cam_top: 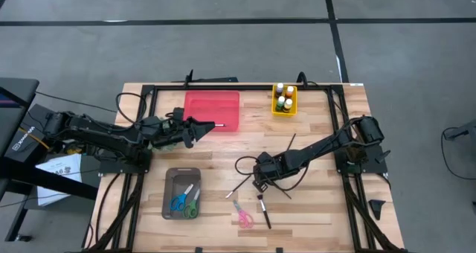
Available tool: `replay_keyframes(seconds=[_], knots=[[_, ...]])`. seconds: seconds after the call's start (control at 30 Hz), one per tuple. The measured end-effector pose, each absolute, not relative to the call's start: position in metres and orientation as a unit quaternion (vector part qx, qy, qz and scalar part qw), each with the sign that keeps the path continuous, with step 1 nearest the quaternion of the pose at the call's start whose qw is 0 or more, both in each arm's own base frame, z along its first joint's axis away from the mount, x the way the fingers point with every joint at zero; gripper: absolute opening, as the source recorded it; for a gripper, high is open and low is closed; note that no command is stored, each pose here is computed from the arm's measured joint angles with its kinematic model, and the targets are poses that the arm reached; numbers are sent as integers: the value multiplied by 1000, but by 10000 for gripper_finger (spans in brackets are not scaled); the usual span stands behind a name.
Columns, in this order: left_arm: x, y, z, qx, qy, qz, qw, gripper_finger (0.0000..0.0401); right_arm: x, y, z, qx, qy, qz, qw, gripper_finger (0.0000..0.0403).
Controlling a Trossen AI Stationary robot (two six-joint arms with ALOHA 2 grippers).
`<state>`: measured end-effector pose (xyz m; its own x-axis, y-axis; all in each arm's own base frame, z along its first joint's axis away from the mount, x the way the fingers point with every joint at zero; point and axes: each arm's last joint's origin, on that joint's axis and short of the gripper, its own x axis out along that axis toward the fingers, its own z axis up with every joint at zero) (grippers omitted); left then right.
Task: Pick & Place Paint Supplies
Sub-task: Put the brow brush into the red bin
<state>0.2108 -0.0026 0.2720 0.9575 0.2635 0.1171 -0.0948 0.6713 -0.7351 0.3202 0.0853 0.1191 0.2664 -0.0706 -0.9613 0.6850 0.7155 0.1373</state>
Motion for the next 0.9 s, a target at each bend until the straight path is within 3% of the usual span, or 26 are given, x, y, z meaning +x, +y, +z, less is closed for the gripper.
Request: replay_keyframes(seconds=[0.33, 0.67, 0.9], knots=[[211, -5, 272, -394, -105, 94, 908, 110, 312, 93, 157, 295, 506, -226, 778, 11], [217, -17, 267, -393, -82, 74, 913, 114, 305, 75, 260, 340, 277, -147, 886, 11], [248, -26, 263, -374, -45, 80, 923, 144, 297, 46, 299, 352, 181, -137, 908, 11]])
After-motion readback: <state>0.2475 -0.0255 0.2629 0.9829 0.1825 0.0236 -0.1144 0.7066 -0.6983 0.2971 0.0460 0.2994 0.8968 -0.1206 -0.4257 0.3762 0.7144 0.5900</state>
